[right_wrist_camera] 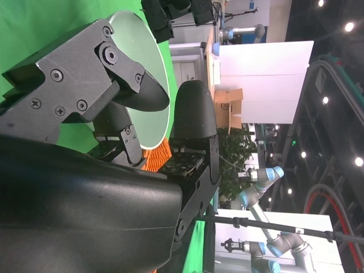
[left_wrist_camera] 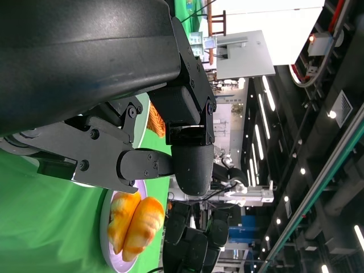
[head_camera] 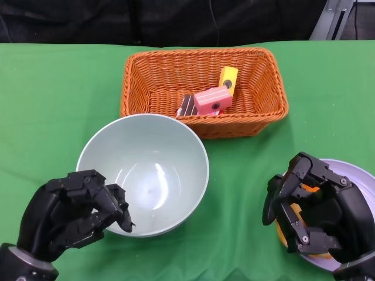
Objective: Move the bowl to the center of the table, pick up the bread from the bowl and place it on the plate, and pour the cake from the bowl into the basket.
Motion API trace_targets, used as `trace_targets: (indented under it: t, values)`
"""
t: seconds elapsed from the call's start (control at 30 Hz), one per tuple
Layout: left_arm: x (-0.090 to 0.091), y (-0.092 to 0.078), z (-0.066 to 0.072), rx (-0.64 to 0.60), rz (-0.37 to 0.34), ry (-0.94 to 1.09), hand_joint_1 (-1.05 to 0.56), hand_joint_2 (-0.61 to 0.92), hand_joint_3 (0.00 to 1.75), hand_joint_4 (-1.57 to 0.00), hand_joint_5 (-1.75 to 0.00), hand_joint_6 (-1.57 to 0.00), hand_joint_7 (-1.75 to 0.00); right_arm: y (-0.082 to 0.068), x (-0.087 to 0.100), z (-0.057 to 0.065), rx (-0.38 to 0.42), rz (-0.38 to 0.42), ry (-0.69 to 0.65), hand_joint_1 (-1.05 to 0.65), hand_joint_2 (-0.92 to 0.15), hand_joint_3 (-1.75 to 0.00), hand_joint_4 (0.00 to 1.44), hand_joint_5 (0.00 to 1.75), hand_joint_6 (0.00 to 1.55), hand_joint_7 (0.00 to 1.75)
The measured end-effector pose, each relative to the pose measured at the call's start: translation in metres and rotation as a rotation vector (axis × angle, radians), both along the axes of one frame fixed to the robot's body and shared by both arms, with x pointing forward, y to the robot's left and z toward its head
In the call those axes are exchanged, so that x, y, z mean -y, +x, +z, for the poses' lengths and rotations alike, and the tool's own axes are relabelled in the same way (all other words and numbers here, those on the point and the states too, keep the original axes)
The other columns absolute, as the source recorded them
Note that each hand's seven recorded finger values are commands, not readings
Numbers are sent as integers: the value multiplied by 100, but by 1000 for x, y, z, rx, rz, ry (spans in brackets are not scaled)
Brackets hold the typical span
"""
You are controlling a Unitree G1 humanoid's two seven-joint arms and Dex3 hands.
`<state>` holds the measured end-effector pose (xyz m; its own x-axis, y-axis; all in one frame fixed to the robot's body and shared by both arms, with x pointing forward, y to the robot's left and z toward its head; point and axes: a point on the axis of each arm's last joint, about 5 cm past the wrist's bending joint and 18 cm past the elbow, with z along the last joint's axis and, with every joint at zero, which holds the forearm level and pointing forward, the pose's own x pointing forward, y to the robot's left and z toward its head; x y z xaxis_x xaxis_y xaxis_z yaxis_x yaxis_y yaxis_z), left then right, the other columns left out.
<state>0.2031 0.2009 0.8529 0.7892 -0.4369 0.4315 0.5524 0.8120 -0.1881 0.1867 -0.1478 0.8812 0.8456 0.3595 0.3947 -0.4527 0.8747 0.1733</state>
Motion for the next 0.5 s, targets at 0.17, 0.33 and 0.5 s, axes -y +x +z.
trace_targets:
  t: [0.17, 0.33, 0.5]
  values:
    - [3, 1, 3, 8, 1, 17, -12, 92, 40, -88, -134, -99, -95, 1, 0, 5, 12, 7, 4, -15, -44, -122, 78, 169, 64, 148]
    - [5, 5, 11, 17, 7, 12, -9, 92, 42, -85, -141, -97, -99, 2, 2, 9, 0, 11, 1, -9, -44, -126, 78, 167, 65, 146]
    - [7, 10, 15, 23, -5, 0, -12, 92, 38, -84, -146, -94, -103, 6, 3, 13, 2, 17, -6, -8, -43, -129, 76, 168, 63, 148]
